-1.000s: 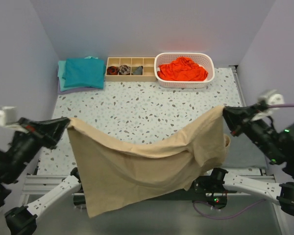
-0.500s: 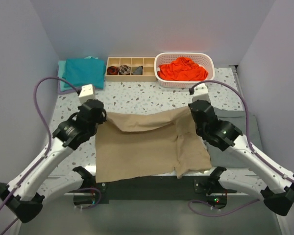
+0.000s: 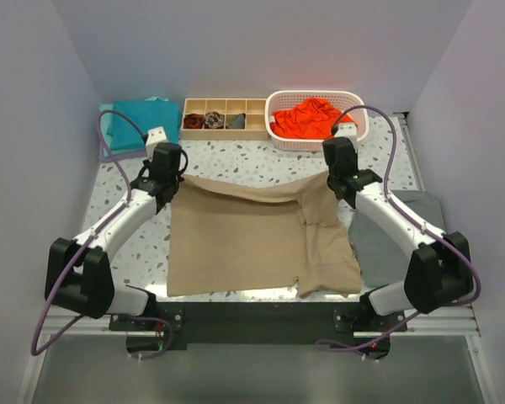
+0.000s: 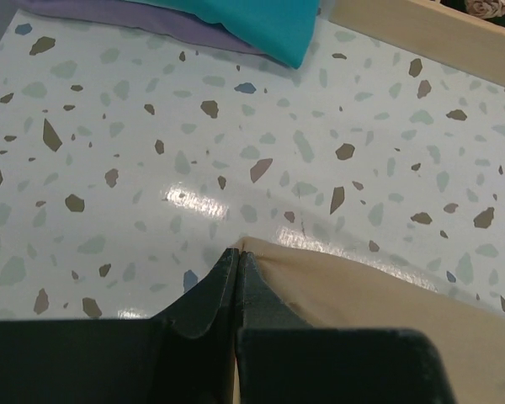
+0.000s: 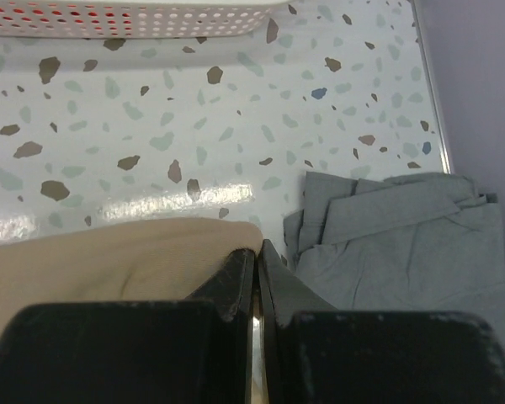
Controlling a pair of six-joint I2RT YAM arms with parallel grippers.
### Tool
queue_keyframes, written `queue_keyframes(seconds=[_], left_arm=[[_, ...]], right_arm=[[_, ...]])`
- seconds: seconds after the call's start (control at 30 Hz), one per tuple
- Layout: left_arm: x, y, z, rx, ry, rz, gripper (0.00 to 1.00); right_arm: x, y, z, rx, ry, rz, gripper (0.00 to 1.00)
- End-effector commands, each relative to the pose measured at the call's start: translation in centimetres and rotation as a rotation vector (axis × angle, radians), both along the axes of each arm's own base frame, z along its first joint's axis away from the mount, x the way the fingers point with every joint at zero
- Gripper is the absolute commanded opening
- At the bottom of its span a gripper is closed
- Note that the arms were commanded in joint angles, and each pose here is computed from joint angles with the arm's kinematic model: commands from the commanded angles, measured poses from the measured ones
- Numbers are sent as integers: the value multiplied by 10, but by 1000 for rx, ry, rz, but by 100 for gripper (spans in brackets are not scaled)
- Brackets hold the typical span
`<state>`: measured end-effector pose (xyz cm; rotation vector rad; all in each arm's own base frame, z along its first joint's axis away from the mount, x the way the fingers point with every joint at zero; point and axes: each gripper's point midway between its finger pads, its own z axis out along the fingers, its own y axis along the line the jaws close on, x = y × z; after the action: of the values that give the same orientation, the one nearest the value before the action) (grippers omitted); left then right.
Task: Fold and stack the t-shirts
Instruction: Flatten the tshirt out
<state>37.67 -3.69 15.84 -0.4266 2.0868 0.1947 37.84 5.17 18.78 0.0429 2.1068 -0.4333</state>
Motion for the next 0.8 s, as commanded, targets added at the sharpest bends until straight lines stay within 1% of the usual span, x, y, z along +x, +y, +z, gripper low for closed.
queue_keyframes(seconds=[0.0, 0.13, 0.2, 0.37, 0.4, 0.47, 0.5, 0.57, 0.6, 0.63, 0.67, 0.7, 0.73, 0.77], left_arm=[[54, 5, 16, -19, -110, -17, 0], [71, 7, -10, -10, -49, -24, 0], [76, 7, -27, -10, -29, -33, 0], [92, 14, -46, 13, -50, -22, 0], [95, 14, -55, 19, -35, -25, 0], [100, 21, -61, 38, -30, -15, 0], [104, 23, -66, 48, -20, -9, 0], [109, 32, -67, 72, -25, -10, 0], [111, 35, -69, 79, -23, -9, 0], [113, 38, -69, 85, -22, -16, 0], [116, 40, -71, 89, -17, -42, 0], [119, 43, -73, 91, -6, -40, 0], [118, 45, -76, 93, 5, -34, 7], [118, 45, -80, 86, 19, -49, 18]], right_arm=[[48, -3, 17, 135, -95, -30, 0], [83, -3, -17, 167, -2, -4, 0], [93, -8, -26, 178, 19, -9, 0], [122, -12, -51, 228, 49, -5, 0], [127, -12, -53, 231, 54, 2, 0], [138, -13, -55, 232, 58, 8, 0], [142, -12, -68, 227, 86, 17, 0], [153, -16, -63, 204, 78, 9, 0], [155, -16, -73, 193, 106, 7, 0], [163, -18, -65, 190, 86, 10, 0], [166, -19, -67, 189, 90, 8, 4], [169, -20, -73, 183, 107, 8, 12], [175, -19, -67, 178, 96, 14, 36], [176, -20, -67, 170, 101, 14, 52]])
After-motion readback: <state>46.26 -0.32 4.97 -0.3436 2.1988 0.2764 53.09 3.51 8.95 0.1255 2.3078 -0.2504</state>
